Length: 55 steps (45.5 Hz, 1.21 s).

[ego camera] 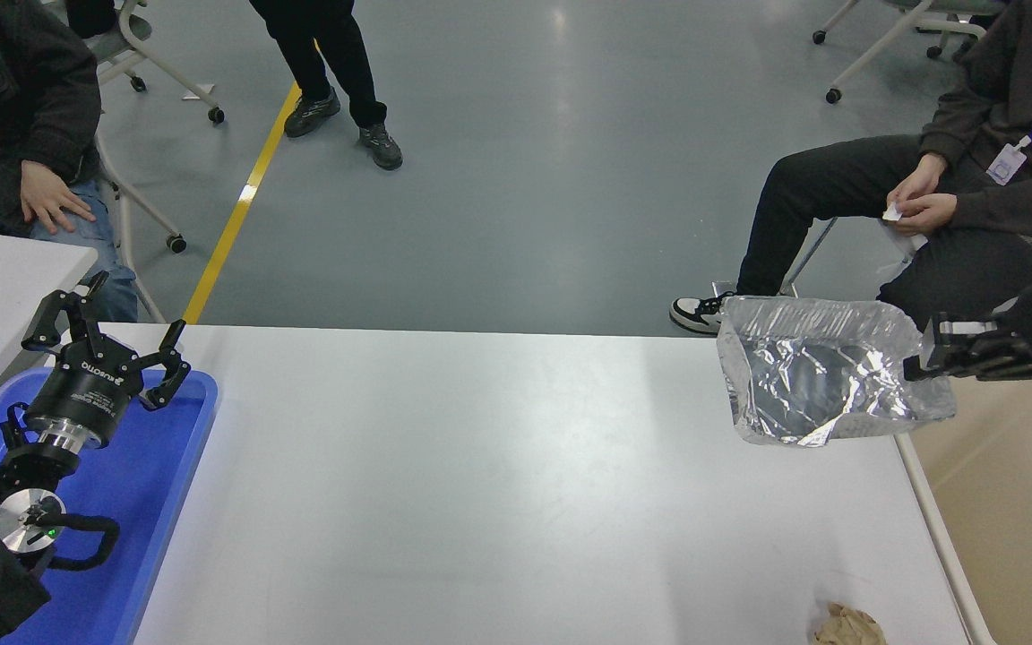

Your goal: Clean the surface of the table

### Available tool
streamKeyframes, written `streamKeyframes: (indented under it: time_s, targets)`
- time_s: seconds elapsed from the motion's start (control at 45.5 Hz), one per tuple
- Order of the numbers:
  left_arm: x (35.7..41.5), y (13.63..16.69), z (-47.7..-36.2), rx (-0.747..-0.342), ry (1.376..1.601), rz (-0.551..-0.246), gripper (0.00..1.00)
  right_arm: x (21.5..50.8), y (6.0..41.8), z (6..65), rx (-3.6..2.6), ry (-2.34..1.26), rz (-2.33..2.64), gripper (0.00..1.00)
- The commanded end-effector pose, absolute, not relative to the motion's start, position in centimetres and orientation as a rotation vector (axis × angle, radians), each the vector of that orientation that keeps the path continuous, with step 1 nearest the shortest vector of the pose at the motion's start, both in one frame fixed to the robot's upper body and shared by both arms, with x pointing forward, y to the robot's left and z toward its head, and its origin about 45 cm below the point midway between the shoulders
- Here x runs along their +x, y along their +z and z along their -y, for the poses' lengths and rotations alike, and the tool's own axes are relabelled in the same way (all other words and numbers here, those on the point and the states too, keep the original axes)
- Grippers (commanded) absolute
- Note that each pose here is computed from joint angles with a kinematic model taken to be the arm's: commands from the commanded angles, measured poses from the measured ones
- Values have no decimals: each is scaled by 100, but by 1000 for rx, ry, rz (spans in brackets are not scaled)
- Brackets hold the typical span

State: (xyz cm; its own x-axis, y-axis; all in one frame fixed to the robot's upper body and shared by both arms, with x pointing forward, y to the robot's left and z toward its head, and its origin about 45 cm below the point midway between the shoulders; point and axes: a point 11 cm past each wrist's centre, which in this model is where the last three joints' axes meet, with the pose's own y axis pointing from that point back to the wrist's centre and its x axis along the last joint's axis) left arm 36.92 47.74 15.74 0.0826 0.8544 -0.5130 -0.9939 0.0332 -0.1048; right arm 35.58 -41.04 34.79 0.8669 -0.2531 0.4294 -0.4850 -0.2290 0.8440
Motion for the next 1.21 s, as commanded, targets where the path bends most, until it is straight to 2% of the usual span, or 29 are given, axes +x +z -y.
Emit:
streamKeyframes:
  time_s: [0.0, 0.286, 0.571, 0.967, 1.187]
  targets:
    - [3692, 1574, -4774, -495, 1467, -350, 100, 3539, 3573, 4460, 1794, 198, 664, 0]
    - [3692, 1575, -4774, -496, 1467, -348, 100, 3510, 3620, 4892, 1761, 148, 785, 0]
    - [3692, 1575, -4775, -496, 1467, -350, 100, 3449, 3496, 5389, 1686, 88, 878, 0]
    - [3692, 1575, -4774, -496, 1467, -348, 100, 3357, 2941, 5916, 1574, 5, 998, 0]
    - [3692, 1575, -4774, -496, 1467, -348, 100, 3366, 2476, 6035, 1482, 56, 994, 0]
